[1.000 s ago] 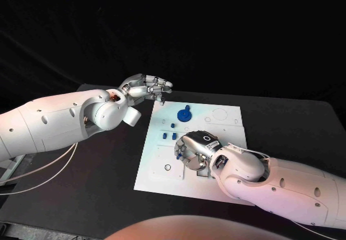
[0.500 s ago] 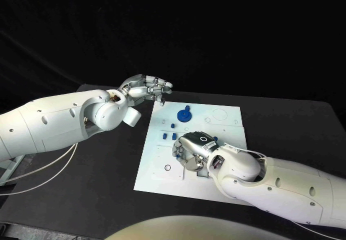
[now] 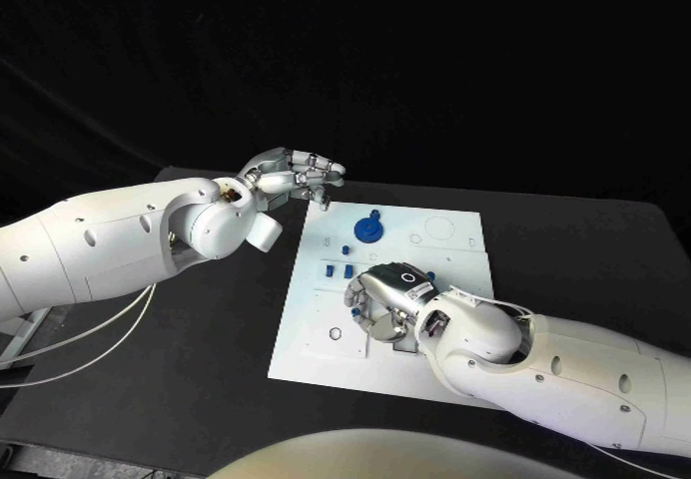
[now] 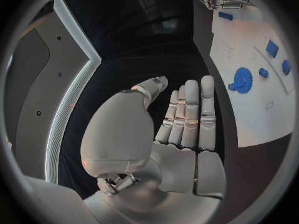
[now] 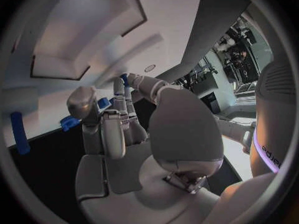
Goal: Assemble the parts on the task board
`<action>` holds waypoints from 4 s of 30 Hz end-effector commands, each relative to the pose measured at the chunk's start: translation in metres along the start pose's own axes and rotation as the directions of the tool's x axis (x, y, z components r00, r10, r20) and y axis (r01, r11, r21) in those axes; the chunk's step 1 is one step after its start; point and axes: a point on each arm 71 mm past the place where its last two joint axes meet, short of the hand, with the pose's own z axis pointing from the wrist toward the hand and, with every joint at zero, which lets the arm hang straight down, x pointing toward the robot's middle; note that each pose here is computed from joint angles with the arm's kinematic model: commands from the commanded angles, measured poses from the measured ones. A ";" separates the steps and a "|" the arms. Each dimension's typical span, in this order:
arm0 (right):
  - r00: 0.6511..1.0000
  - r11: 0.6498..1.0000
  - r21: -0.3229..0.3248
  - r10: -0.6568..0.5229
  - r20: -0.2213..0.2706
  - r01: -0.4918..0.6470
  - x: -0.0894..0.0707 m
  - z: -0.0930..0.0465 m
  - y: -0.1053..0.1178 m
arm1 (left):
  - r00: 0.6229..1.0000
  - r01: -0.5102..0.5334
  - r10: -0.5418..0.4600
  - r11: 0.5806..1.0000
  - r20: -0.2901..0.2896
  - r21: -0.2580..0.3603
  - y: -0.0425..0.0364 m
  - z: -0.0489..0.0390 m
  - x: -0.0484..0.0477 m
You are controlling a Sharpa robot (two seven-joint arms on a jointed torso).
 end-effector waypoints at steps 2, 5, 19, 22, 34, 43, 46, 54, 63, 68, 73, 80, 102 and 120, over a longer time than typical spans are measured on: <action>0.999 1.000 0.024 0.010 0.048 -0.011 -0.002 -0.005 -0.005 | 1.000 0.009 -0.009 1.000 -0.011 0.002 -0.0007 0.0006 0.0009; 0.998 0.999 0.028 0.015 0.063 -0.017 -0.005 -0.008 -0.007 | 1.000 0.009 -0.009 1.000 -0.010 0.001 -0.0005 0.0004 0.0003; 0.996 0.990 0.126 0.057 0.068 -0.066 -0.049 -0.041 -0.040 | 1.000 0.009 -0.009 1.000 -0.009 -0.003 0.0005 -0.0011 -0.0029; 0.997 0.982 0.175 0.064 0.042 -0.071 -0.059 -0.048 -0.056 | 1.000 0.009 -0.009 1.000 -0.010 -0.004 0.0008 -0.0016 -0.0031; 0.999 0.971 0.240 -0.003 -0.032 0.011 -0.075 -0.062 -0.091 | 1.000 0.011 -0.011 1.000 -0.019 -0.006 0.0016 -0.0014 -0.0016; 1.000 0.972 0.233 -0.005 -0.030 0.012 -0.072 -0.057 -0.092 | 1.000 0.012 -0.012 1.000 -0.023 -0.008 0.0017 -0.0016 -0.0012; 1.000 0.974 0.228 0.003 -0.027 0.003 -0.070 -0.055 -0.091 | 1.000 0.011 -0.012 1.000 -0.023 -0.009 0.0017 -0.0020 -0.0016; 1.000 0.975 0.222 0.009 -0.029 -0.003 -0.066 -0.051 -0.090 | 1.000 0.011 -0.012 1.000 -0.023 -0.010 0.0017 -0.0026 -0.0020; 0.999 0.975 0.222 0.003 -0.054 0.009 -0.061 -0.048 -0.089 | 1.000 0.011 -0.011 1.000 -0.022 -0.012 0.0017 -0.0031 -0.0024; 0.998 0.975 0.223 -0.009 -0.061 0.022 -0.059 -0.047 -0.089 | 1.000 0.011 -0.011 1.000 -0.026 -0.016 0.0020 -0.0033 -0.0024; 0.997 0.973 0.225 -0.037 -0.063 0.050 -0.059 -0.047 -0.091 | 0.999 0.010 -0.011 1.000 -0.032 -0.021 0.0024 -0.0034 -0.0022; 0.995 0.971 0.222 -0.078 -0.062 0.090 -0.059 -0.047 -0.090 | 0.999 0.010 -0.011 1.000 -0.035 -0.025 0.0027 -0.0034 -0.0021; 0.991 0.977 0.186 -0.117 0.058 0.105 -0.071 -0.050 -0.075 | 0.999 0.010 -0.011 0.999 -0.038 -0.030 0.0033 -0.0024 -0.0015; 0.996 1.000 0.005 -0.016 0.093 0.015 -0.078 -0.042 -0.008 | 0.999 0.012 -0.013 1.000 -0.044 -0.029 0.0038 0.0009 0.0010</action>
